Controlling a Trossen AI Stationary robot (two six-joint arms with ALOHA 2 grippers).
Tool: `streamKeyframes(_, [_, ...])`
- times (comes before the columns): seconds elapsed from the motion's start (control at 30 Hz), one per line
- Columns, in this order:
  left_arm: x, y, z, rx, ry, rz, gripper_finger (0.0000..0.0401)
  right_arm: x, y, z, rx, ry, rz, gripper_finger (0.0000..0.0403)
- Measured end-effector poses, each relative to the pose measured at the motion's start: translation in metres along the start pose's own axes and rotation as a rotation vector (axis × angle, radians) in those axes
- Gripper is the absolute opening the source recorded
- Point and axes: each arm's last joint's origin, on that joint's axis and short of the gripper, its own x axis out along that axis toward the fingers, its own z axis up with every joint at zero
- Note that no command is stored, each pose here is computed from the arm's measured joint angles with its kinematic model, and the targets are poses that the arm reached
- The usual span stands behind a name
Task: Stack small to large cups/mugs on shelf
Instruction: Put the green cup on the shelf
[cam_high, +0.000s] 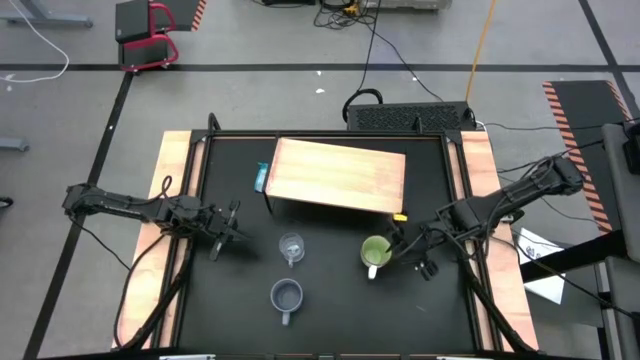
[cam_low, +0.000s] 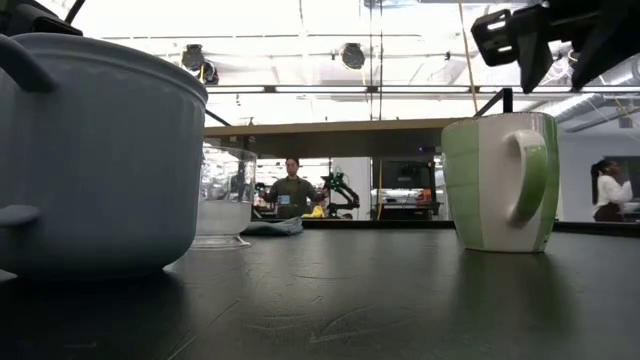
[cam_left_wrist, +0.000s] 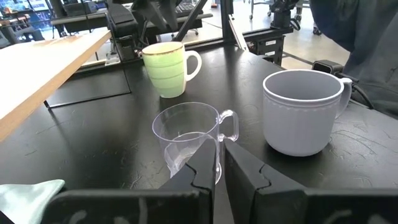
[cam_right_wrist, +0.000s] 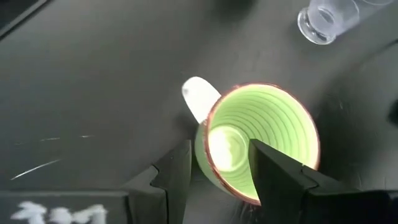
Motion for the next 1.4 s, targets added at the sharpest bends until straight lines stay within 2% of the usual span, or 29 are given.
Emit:
streamKeyframes(0.33, [0.0,0.0,0.0,0.0,0.0,0.0,0.0033,0.003,0.007,0.004,-0.068,-0.019,0.014,0.0151])
streamKeyframes(0.83, [0.0,0.0,0.0,0.0,0.0,0.0,0.0033,0.022,0.005,0.007,-0.076,0.014,0.014,0.0151])
streamKeyframes(0.97, [0.0,0.0,0.0,0.0,0.0,0.0,0.0033,0.016,0.001,0.01,-0.065,-0.044,-0.017,0.0151])
streamKeyframes(1.13, [0.0,0.0,0.0,0.0,-0.001,0.0,0.0033,0.008,-0.012,0.011,-0.026,-0.063,-0.148,0.0151])
streamKeyframes(1.4, [0.0,0.0,0.0,0.0,0.0,0.0,0.0033,-0.009,-0.031,0.017,0.028,-0.012,-0.16,0.015])
